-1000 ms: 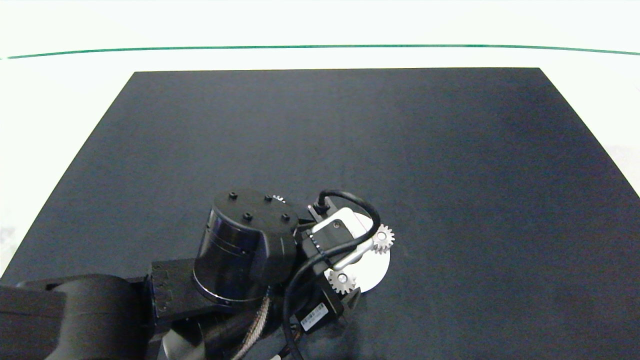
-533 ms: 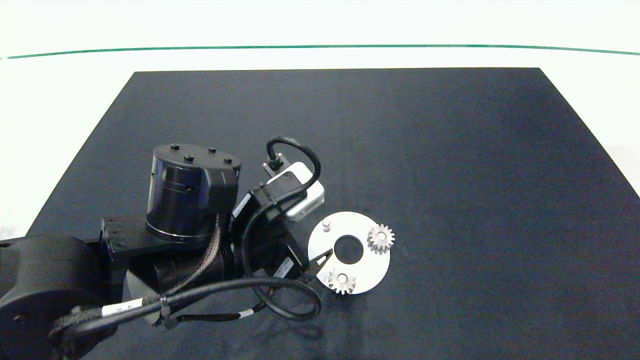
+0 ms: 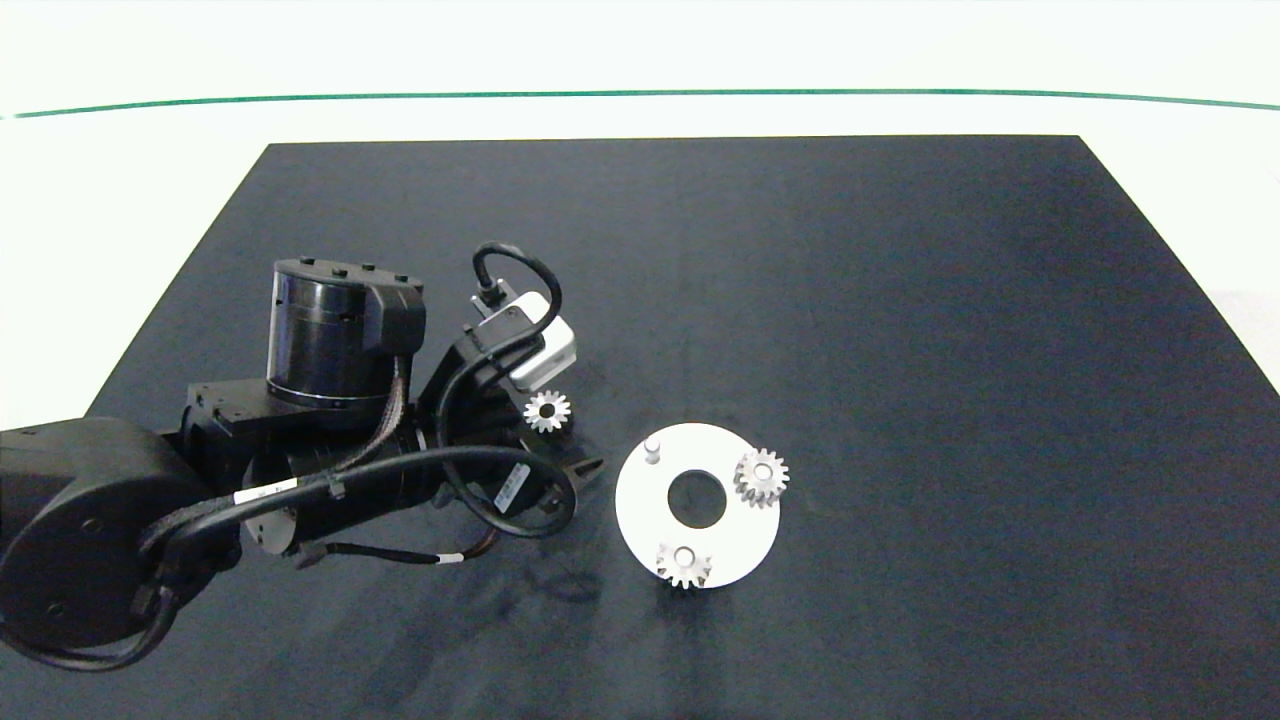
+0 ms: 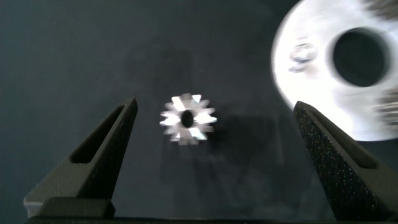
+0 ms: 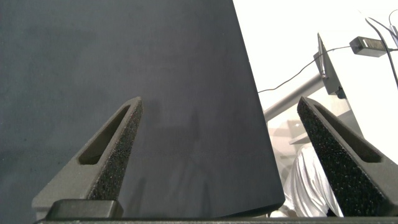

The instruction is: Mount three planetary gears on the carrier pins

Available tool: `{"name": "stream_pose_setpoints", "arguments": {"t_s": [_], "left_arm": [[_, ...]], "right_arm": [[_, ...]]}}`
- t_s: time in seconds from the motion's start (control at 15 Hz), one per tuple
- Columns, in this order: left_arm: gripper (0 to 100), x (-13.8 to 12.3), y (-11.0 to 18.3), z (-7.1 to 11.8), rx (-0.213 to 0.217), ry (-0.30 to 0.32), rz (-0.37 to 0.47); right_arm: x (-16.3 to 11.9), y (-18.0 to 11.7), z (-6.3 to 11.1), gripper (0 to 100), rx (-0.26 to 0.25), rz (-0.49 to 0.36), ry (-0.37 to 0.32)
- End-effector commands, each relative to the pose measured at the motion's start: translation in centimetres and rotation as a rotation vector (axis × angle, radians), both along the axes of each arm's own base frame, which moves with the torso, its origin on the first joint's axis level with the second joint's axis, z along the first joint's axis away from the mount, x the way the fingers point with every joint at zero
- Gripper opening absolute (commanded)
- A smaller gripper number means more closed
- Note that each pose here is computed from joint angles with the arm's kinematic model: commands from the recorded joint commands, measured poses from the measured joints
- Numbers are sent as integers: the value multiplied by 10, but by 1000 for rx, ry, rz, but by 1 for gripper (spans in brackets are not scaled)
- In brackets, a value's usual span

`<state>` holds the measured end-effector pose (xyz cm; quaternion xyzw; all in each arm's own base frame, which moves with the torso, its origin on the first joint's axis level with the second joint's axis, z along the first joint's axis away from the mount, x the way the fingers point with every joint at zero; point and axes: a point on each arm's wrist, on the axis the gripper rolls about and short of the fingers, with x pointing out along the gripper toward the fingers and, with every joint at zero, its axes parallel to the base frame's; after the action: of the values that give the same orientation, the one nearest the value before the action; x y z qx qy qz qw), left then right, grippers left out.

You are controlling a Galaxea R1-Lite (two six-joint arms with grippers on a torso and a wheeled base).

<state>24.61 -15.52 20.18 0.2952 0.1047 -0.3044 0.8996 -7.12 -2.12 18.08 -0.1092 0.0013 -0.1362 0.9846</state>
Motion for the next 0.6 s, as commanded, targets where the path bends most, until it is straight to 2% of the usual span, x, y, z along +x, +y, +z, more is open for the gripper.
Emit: {"name": "stream_pose_setpoints", "arguments": {"t_s": [0.07,0.6], "left_arm": [[100,17,11,-3,5,6,25],[100,26,15,-12,14,35,43]], "right_arm": [[0,0,0,100,-2,-3,3],[0,0,-1,100,-3,-3,6]]}}
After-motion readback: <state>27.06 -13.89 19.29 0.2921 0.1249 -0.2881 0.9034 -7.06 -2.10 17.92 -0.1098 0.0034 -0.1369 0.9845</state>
